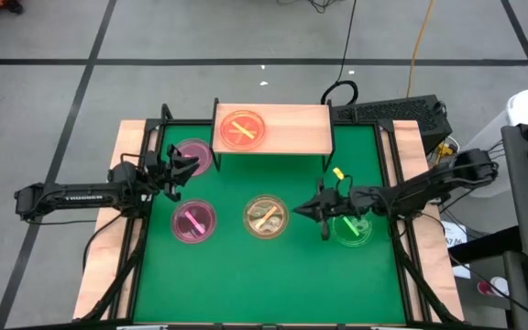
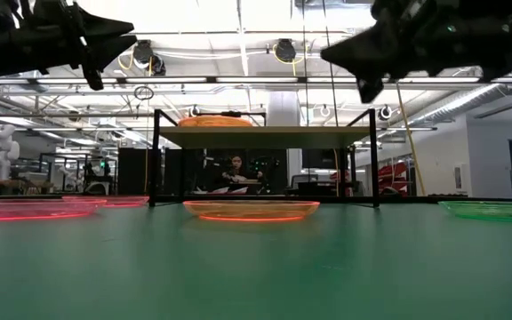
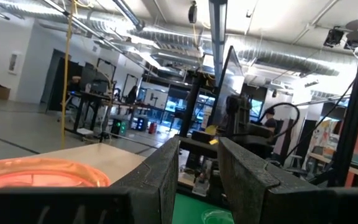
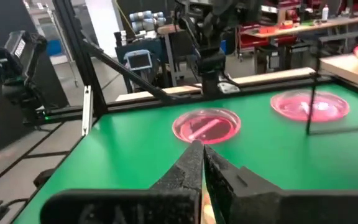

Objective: Place and stack plates onto a shelf
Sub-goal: Put the orange plate on the shelf

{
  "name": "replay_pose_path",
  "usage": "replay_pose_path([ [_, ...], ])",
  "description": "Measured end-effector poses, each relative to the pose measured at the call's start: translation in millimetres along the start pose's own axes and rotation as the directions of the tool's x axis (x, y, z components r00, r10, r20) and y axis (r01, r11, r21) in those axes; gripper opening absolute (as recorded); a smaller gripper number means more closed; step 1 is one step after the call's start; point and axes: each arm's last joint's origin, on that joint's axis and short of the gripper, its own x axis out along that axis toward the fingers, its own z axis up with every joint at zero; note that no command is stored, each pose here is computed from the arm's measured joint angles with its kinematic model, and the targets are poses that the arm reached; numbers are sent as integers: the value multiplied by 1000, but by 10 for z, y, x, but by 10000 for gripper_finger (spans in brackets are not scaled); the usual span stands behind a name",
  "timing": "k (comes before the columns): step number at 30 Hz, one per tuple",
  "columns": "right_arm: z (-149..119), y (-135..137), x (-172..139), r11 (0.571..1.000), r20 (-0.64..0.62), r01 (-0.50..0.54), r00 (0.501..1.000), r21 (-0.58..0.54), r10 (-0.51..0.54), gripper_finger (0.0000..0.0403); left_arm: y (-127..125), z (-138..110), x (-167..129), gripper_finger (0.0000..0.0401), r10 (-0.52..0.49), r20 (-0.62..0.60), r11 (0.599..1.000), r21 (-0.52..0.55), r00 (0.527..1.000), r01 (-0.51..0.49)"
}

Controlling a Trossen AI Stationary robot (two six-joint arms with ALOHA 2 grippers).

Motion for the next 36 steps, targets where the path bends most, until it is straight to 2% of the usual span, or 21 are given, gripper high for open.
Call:
replay_pose_path([
  [4, 57, 161, 215, 992, -20, -68, 998, -103, 67, 9, 2, -7, 0, 118, 3, -7, 1000, 0, 1000, -3],
  [7, 7, 272, 358, 977, -104, -97, 991, -191, 79, 21, 2, -8, 0, 118, 3, -7, 1000, 0, 1000, -3],
  [12, -55, 492, 647, 972, -199, -143, 974, -184, 106, 53, 5, -19, -1, 118, 6, -19, 1000, 9, 1000, -6],
  [15, -130, 617, 800, 955, -289, -171, 952, -241, 97, 77, 5, -19, -1, 118, 7, -19, 1000, 12, 1000, -7],
  [17, -206, 652, 872, 946, -348, -148, 937, -290, 39, 92, 5, -19, -1, 118, 7, -19, 1000, 9, 1000, -7],
  [23, -433, 579, 963, 935, -418, -43, 901, -351, -116, 124, 7, -23, 0, 118, 9, -24, 1000, 4, 1000, -9],
  [36, -826, 380, 1051, 921, -522, -38, 832, -389, -186, 128, 7, -26, -1, 118, 10, -26, 1000, 1, 1000, -9],
])
